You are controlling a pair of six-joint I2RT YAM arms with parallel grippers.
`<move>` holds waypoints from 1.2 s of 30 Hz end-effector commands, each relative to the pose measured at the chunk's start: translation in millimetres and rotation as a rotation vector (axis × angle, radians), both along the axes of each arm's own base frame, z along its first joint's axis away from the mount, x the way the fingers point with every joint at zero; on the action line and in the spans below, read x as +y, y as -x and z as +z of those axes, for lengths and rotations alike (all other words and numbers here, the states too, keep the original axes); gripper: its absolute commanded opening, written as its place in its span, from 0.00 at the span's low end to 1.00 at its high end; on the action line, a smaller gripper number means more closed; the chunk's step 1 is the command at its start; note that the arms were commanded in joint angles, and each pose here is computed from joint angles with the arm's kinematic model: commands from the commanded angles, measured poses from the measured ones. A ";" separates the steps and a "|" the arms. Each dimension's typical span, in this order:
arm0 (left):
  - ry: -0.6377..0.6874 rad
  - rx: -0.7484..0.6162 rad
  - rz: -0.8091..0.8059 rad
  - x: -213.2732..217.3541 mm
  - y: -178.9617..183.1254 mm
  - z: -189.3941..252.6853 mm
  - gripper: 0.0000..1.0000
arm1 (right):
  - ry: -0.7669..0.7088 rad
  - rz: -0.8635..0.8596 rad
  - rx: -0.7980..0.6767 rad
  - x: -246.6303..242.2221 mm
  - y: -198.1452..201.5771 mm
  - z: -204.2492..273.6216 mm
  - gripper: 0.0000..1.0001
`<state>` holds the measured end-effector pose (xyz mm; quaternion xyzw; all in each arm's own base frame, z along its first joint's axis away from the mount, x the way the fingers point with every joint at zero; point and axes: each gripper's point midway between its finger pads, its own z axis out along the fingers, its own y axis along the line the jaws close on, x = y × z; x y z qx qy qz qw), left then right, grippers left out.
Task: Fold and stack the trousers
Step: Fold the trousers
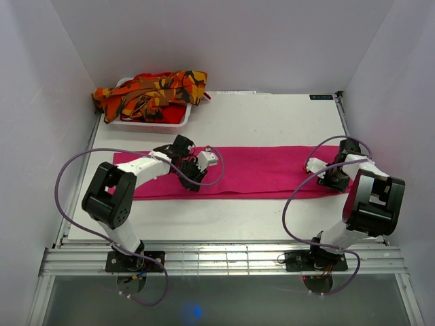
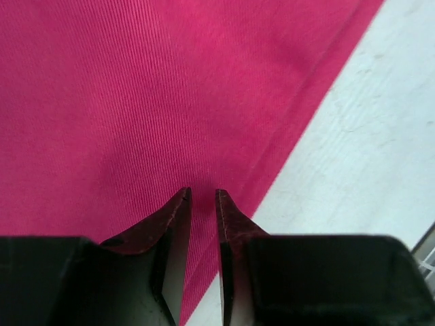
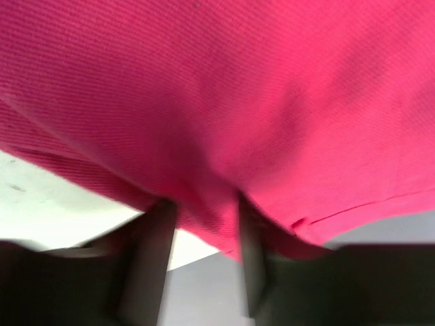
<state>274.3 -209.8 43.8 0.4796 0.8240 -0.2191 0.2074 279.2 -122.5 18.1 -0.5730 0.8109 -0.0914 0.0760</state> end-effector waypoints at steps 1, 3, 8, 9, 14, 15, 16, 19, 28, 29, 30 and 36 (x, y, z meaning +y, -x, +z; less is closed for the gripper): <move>-0.092 0.069 0.040 14.6 2.2 -30.4 0.32 | -0.032 0.017 -0.034 8.0 -6.8 11.5 0.51; -0.111 0.098 0.060 20.5 4.1 -40.7 0.31 | 0.002 0.023 -0.068 -2.4 -12.3 14.8 0.70; -0.143 0.171 0.156 52.0 -1.7 -59.2 0.29 | 0.073 0.034 -0.102 -32.6 -19.2 21.6 0.70; -0.147 0.179 0.164 56.8 -1.9 -60.3 0.29 | 0.079 0.040 -0.105 -35.7 -20.1 21.9 0.70; -0.039 0.181 0.135 49.7 -0.9 -41.1 0.37 | 0.062 0.074 -0.114 -33.8 -21.1 18.9 0.67; 0.008 0.139 0.116 43.4 -4.0 -24.6 0.38 | 0.059 0.079 -0.111 -31.4 -18.0 15.0 0.61; 0.050 0.123 0.086 34.9 -2.6 -14.5 0.39 | 0.060 0.084 -0.131 -31.2 -21.2 15.7 0.57; 0.084 0.015 0.010 16.9 -6.2 15.4 0.39 | 0.067 0.096 -0.137 -30.6 -19.8 13.9 0.37; -0.024 -0.202 -0.128 -31.6 -6.3 24.5 0.39 | 0.033 0.099 -0.188 -23.7 -26.9 27.8 0.08; -0.036 -0.219 -0.136 -34.3 -7.5 21.8 0.40 | 0.033 0.097 -0.194 -24.4 -29.2 30.8 0.08; -0.050 -0.254 -0.147 -41.4 -9.7 20.1 0.41 | 0.026 0.092 -0.194 -23.4 -29.0 32.0 0.08; -0.074 -0.312 -0.202 -68.4 -9.2 8.7 0.50 | 0.016 0.089 -0.204 -23.0 -33.1 39.5 0.08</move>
